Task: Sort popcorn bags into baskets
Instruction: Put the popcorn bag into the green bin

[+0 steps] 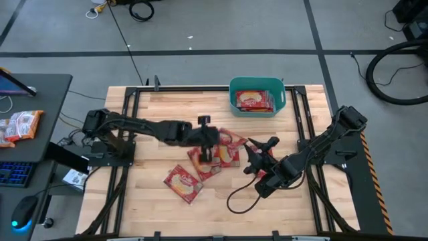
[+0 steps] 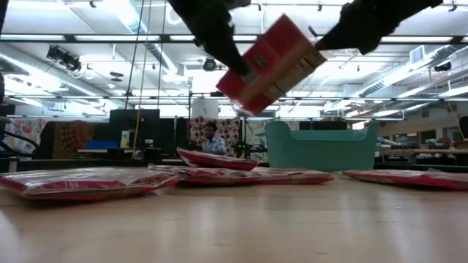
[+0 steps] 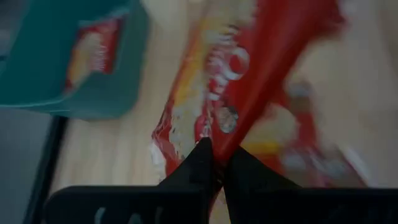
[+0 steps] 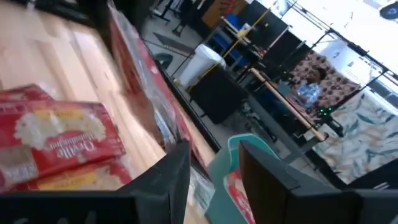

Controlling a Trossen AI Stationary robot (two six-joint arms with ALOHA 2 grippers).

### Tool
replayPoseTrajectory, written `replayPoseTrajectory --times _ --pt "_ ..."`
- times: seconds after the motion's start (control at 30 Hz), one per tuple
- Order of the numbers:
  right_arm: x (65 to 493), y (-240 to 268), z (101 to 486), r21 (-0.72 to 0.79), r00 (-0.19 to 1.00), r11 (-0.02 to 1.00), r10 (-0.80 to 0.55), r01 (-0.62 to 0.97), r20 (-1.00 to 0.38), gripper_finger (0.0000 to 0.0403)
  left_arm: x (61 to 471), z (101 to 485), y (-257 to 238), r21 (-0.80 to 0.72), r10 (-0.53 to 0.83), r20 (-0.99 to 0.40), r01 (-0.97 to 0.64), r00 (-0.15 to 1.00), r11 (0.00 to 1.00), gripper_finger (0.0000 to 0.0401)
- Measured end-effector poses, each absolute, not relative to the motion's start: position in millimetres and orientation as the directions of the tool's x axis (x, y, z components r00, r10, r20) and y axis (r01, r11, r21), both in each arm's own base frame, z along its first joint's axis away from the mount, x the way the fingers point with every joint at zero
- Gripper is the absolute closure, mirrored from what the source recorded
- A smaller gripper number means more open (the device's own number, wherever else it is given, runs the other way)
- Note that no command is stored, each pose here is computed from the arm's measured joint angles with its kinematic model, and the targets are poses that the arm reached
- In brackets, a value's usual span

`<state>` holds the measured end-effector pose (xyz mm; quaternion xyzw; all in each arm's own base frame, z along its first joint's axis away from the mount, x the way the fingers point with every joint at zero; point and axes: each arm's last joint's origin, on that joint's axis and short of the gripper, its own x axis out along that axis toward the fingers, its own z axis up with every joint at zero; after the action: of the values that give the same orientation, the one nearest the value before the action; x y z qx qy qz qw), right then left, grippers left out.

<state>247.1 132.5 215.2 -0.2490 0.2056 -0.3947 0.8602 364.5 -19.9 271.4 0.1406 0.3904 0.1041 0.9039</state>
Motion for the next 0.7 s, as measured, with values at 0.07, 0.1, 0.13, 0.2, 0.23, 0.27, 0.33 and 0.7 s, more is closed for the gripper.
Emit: replayPoseTrajectory --times 0.07,0.1,0.13,0.2,0.23,0.27,0.33,0.7 --pt "244 131 213 -0.579 0.602 0.584 -0.775 0.568 -0.191 0.0261 367 271 -7 0.363 0.338 -0.662 -0.109 0.668 0.926 0.0376" --pt "242 129 211 -0.571 0.598 0.599 -0.771 0.561 -0.22 0.0261 368 272 0 0.381 0.358 -0.65 -0.12 0.67 0.917 0.0376" --pt "239 128 209 -0.562 0.591 0.616 -0.764 0.551 -0.258 0.0261 371 273 8 0.396 0.378 -0.631 -0.137 0.677 0.908 0.0376" --pt "234 125 206 -0.539 0.569 0.645 -0.753 0.542 -0.33 0.0261 372 274 27 0.434 0.428 -0.612 -0.17 0.665 0.885 0.0376" --pt "231 124 204 -0.52 0.556 0.658 -0.748 0.545 -0.363 0.0261 373 273 36 0.452 0.451 -0.604 -0.183 0.657 0.873 0.0376" --pt "228 122 201 -0.509 0.54 0.665 -0.744 0.547 -0.393 0.0261 376 273 45 0.463 0.469 -0.581 -0.204 0.666 0.863 0.0376" --pt "223 120 194 -0.48 0.52 0.675 -0.738 0.56 -0.43 0.0261 379 272 62 0.48 0.484 -0.556 -0.214 0.675 0.851 0.0376" --pt "210 114 182 -0.464 0.461 0.672 -0.737 0.577 -0.494 0.0261 425 244 111 0.487 0.469 -0.453 -0.23 0.758 0.843 0.0376"
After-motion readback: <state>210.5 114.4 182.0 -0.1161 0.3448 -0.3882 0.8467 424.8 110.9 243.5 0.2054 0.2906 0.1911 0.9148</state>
